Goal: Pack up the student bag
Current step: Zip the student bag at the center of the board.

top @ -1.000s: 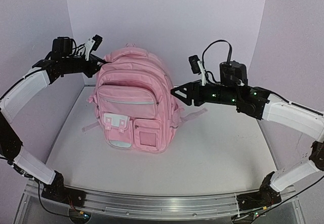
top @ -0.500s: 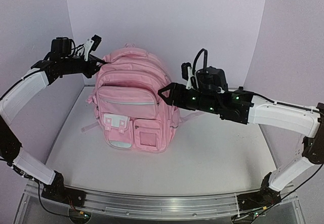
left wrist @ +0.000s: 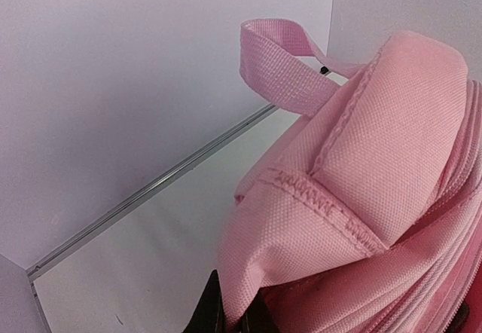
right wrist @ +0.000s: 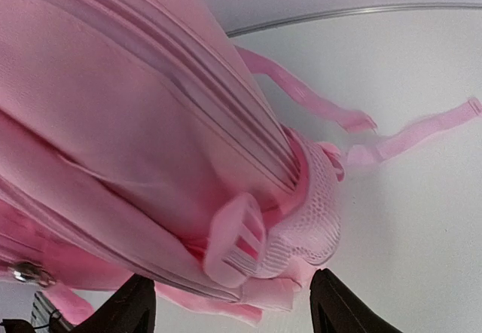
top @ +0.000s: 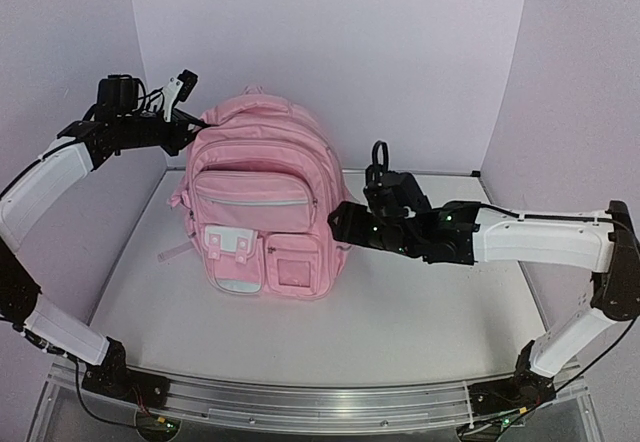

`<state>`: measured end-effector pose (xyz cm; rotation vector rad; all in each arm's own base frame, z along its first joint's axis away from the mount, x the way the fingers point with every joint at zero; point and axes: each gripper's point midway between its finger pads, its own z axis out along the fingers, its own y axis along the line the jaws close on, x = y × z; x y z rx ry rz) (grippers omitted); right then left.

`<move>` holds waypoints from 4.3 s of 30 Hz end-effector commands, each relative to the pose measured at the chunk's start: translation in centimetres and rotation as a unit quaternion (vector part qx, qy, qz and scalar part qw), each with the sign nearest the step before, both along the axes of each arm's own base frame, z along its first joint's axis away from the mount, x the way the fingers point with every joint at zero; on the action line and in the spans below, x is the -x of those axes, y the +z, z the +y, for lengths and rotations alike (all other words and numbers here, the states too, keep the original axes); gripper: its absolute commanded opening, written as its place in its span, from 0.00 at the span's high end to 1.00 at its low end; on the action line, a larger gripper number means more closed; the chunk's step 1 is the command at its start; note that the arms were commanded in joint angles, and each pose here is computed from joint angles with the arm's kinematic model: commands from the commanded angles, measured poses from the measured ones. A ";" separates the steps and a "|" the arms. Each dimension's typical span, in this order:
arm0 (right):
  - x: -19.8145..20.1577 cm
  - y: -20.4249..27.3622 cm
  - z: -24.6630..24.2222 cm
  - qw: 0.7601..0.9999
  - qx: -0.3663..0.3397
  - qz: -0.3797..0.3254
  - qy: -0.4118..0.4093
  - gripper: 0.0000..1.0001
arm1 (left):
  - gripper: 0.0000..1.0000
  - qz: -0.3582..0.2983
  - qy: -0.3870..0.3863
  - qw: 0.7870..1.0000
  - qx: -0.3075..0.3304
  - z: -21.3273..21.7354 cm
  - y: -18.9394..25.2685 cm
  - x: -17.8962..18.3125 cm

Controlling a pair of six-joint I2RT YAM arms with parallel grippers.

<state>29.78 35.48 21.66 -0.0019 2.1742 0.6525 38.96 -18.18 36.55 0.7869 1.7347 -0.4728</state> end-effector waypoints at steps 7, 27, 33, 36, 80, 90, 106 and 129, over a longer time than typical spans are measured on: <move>6.2 8.5 0.1 0.963 -0.038 -0.152 0.220 0.33 | 1.00 -0.045 0.003 0.999 0.021 0.5 3.3 1.1; 3.0 7.2 5.5 0.915 -0.010 -0.173 0.364 0.52 | 1.00 -0.047 -0.009 0.999 0.024 0.2 3.6 1.5; 2.1 6.4 6.0 0.912 0.000 -0.173 0.372 0.58 | 1.00 -0.044 -0.011 0.999 0.023 0.1 3.4 1.3; 1.8 6.0 6.2 0.911 0.008 -0.172 0.375 0.63 | 1.00 -0.043 -0.011 0.999 0.023 0.1 3.3 1.3; 1.7 16.9 5.9 0.893 0.123 -0.230 0.367 1.00 | 1.00 0.007 -0.072 0.994 0.082 -2.4 4.8 2.2; 0.1 15.3 3.1 0.981 -0.094 -0.089 0.146 0.71 | 1.00 0.047 -0.050 0.991 0.117 -2.4 4.2 1.7; 0.3 10.8 1.4 0.841 -0.536 0.076 0.000 0.62 | 1.00 0.077 -0.020 0.985 0.155 -1.6 3.6 3.0; 1.6 10.5 3.9 0.774 -0.625 0.103 -0.014 0.81 | 1.00 0.072 -0.030 0.984 0.159 -1.7 4.1 3.8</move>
